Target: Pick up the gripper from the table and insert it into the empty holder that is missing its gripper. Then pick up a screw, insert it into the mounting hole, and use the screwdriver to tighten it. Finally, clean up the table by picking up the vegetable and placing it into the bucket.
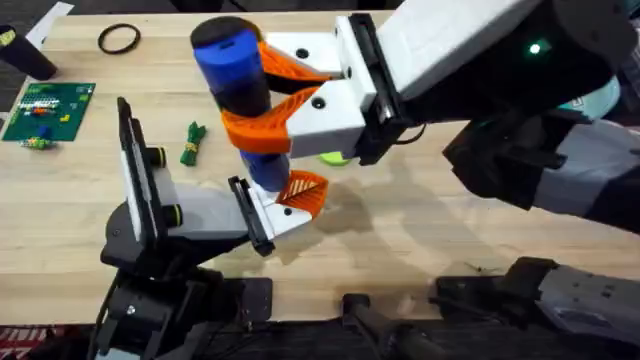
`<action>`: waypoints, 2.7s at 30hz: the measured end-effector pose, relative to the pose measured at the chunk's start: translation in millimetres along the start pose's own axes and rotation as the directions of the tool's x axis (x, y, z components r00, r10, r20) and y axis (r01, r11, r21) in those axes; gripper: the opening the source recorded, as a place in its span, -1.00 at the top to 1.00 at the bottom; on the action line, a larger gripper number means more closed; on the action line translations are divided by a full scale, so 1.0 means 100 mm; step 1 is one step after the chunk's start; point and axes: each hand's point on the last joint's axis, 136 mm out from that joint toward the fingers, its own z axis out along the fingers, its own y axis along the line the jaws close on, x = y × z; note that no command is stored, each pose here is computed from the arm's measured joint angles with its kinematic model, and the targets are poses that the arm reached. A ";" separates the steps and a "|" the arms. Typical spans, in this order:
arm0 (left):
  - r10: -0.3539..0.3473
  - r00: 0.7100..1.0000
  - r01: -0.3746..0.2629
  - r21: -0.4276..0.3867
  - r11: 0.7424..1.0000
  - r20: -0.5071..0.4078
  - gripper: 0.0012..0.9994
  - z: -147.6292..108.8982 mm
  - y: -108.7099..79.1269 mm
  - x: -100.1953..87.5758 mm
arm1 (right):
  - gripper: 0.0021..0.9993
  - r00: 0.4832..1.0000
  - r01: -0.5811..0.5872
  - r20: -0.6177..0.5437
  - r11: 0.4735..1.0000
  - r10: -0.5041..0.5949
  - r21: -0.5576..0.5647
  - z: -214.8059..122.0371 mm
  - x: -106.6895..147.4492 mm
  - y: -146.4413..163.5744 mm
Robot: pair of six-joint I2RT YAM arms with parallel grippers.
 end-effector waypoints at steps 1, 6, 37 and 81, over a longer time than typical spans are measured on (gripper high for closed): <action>0.000 1.000 0.000 0.000 1.000 0.000 0.97 0.00 0.00 0.00 | 0.86 1.000 0.000 0.000 1.000 0.000 0.000 0.00 0.00 0.00; -0.001 1.000 0.001 0.000 1.000 0.000 0.97 0.00 0.00 0.00 | 0.86 1.000 -0.008 -0.004 1.000 0.008 0.003 0.01 0.02 -0.02; -0.003 1.000 0.003 0.002 1.000 0.000 0.97 0.00 0.00 0.00 | 0.86 0.998 -0.065 -0.016 0.997 0.066 0.029 0.04 0.05 -0.12; 0.002 1.000 -0.001 0.016 1.000 -0.004 0.97 0.00 -0.02 0.01 | 0.86 0.998 0.049 -0.038 0.989 -0.054 -0.138 -0.01 0.07 0.12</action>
